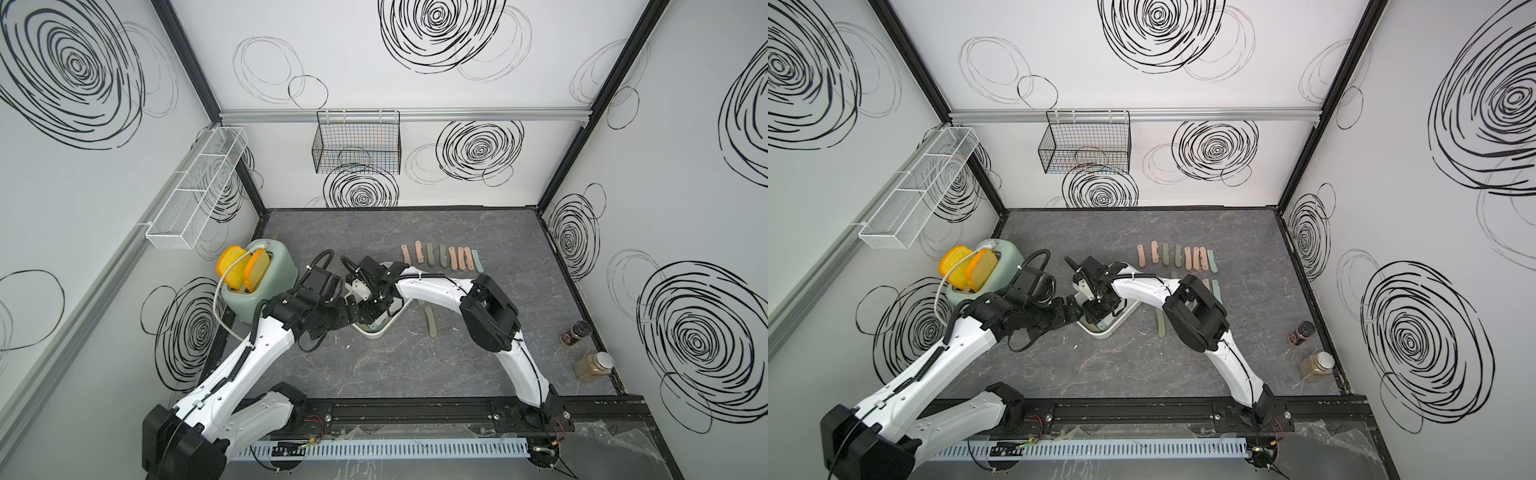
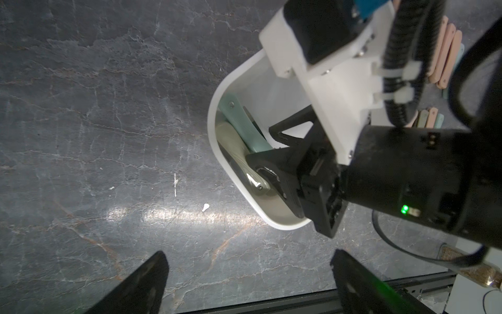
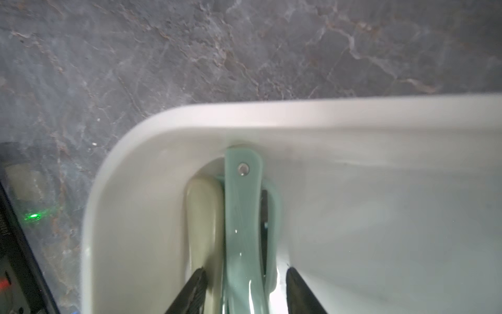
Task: Take the fruit knife out of the storage box
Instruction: Pick up the fruit knife from the storage box.
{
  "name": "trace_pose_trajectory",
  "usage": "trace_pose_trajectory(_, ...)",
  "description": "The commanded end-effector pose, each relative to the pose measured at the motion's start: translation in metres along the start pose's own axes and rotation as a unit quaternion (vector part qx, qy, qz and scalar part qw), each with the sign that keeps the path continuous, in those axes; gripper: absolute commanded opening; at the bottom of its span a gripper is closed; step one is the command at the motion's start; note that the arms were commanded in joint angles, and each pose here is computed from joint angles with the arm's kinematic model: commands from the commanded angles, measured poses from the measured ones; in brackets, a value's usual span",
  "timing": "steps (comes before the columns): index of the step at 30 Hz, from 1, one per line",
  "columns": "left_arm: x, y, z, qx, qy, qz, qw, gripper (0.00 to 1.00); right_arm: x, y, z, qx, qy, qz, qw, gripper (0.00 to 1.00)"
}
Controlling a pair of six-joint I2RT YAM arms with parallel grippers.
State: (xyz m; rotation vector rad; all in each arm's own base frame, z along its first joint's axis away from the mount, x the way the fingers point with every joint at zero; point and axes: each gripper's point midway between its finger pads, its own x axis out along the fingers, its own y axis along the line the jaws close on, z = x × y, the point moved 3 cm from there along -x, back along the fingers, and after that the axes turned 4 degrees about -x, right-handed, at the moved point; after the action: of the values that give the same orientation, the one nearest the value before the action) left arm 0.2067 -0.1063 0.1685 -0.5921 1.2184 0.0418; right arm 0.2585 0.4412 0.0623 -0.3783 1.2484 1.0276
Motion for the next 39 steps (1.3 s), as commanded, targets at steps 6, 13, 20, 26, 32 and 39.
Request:
trace_pose_trajectory(6,-0.002,0.009,0.001,-0.011,-0.003,-0.012,1.0,0.98,0.004,-0.006,0.009,-0.007,-0.001,-0.021,1.0,0.31)
trace_pose_trajectory(13,0.002,0.012,-0.002,-0.02,0.001,-0.018,1.0,0.98,-0.003,-0.013,0.011,-0.005,-0.005,-0.035,0.999,0.23)
trace_pose_trajectory(20,0.004,0.015,-0.005,-0.026,0.002,-0.02,0.999,0.98,-0.005,-0.028,0.008,-0.001,0.003,-0.079,0.997,0.22)
trace_pose_trajectory(26,0.006,0.016,-0.008,-0.029,0.005,-0.021,0.999,0.98,-0.003,-0.044,0.001,-0.009,0.029,-0.136,0.99,0.31)
trace_pose_trajectory(32,0.007,0.017,-0.009,-0.032,0.007,-0.023,0.999,0.98,-0.002,-0.043,-0.005,-0.013,0.04,-0.129,0.991,0.5)
trace_pose_trajectory(39,0.007,0.017,-0.008,-0.034,0.005,-0.025,0.999,0.98,0.011,-0.035,-0.016,-0.008,0.065,-0.104,0.992,0.48)
